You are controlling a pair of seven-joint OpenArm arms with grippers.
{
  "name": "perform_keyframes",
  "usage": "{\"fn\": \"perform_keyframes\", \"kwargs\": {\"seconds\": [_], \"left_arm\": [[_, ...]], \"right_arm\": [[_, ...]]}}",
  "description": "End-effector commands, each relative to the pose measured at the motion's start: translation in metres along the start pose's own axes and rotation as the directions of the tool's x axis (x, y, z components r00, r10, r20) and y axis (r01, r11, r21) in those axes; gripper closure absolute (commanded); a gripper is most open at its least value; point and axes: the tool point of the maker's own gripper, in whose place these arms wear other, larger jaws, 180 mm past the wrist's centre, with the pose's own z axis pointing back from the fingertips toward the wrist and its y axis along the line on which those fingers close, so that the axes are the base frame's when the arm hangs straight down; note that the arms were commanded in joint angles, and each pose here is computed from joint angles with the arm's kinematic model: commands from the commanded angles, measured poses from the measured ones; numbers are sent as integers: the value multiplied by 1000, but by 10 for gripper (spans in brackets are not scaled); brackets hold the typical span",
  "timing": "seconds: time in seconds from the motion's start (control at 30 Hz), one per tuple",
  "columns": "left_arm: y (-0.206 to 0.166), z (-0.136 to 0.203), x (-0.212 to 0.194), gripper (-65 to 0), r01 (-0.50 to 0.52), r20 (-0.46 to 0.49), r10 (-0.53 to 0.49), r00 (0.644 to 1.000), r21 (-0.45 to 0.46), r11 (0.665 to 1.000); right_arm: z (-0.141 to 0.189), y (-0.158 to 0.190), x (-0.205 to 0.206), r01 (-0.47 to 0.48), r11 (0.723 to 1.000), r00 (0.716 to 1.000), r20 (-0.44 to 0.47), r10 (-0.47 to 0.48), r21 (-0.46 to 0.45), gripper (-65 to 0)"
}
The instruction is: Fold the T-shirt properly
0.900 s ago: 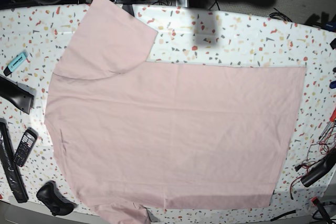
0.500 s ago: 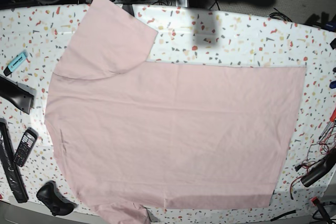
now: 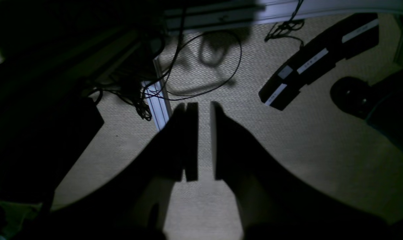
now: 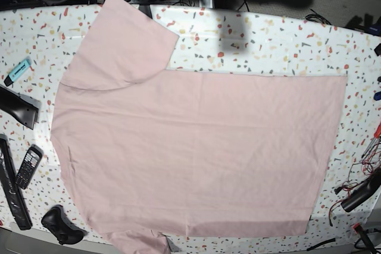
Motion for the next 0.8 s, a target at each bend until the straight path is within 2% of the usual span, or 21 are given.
{"fn": "perform_keyframes", "kwargs": {"seconds": [0.0,0.33,0.57,0.77], "left_arm": [[2,2,-3,-112,4,6,-4,1000,2,1000],[27,38,-9,-112,77,80,-81,994,52,996],[51,77,-6,-112,111,148,-126,981,106,988],[90,115,4,-112,212,137,-238,962,177,961]], "right_arm": [[1,-2,-3,-6,1000,1000,6,6,4,-72],[32,4,-20,-51,997,994,95,46,49,-72],[70,-22,-37,-84,995,991,104,78,52,-72],[110,-42,-51,-189,981,975,129,182,44,-72]]}}
